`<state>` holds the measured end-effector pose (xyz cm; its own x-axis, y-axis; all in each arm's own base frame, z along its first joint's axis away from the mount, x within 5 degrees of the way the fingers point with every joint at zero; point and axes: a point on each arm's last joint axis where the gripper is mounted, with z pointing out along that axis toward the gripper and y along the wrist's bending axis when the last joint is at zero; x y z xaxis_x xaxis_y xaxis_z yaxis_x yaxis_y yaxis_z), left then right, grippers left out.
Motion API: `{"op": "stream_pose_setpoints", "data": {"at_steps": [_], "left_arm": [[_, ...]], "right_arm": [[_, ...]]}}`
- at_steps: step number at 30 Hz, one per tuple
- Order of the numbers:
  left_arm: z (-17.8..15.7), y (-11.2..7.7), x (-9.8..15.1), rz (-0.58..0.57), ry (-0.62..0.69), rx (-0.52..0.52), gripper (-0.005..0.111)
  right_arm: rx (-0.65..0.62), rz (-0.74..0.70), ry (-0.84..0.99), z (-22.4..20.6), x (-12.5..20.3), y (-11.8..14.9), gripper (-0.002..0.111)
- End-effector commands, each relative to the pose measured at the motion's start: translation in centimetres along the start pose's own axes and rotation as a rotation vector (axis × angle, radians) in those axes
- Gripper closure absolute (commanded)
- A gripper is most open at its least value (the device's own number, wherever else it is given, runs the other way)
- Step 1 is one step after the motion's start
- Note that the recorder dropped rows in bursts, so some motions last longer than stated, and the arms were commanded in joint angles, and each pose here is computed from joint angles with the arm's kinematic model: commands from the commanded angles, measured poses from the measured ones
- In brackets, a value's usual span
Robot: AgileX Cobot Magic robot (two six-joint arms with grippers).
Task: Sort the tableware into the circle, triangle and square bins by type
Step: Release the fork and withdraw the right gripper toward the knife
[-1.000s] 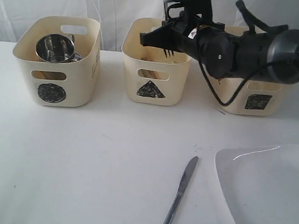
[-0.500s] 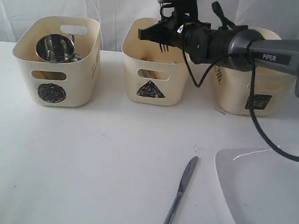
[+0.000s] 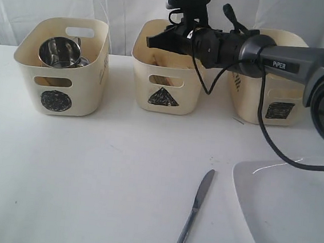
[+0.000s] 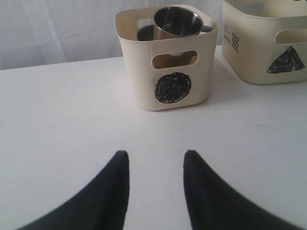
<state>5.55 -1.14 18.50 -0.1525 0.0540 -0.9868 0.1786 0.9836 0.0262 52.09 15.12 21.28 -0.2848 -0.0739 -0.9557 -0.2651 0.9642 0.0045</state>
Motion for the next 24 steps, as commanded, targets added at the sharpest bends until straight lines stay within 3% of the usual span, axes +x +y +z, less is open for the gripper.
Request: {"op": "stream_pose_setpoints", "data": {"at_steps": [1, 11, 24], "left_arm": [[0.0, 0.0, 0.0, -0.004, -0.008, -0.002, 0.064], [0.0, 0.0, 0.0, -0.004, -0.008, -0.002, 0.064], [0.0, 0.0, 0.0, -0.004, -0.008, -0.002, 0.064]], "right_arm": [[-0.005, 0.023, -0.006, -0.9, -1.6, 0.0, 0.078], [-0.043, -0.044, 0.219, -4.7, -1.5, 0.4, 0.078], [-0.06, -0.06, 0.407, -16.1, 0.7, 0.5, 0.078]]}}
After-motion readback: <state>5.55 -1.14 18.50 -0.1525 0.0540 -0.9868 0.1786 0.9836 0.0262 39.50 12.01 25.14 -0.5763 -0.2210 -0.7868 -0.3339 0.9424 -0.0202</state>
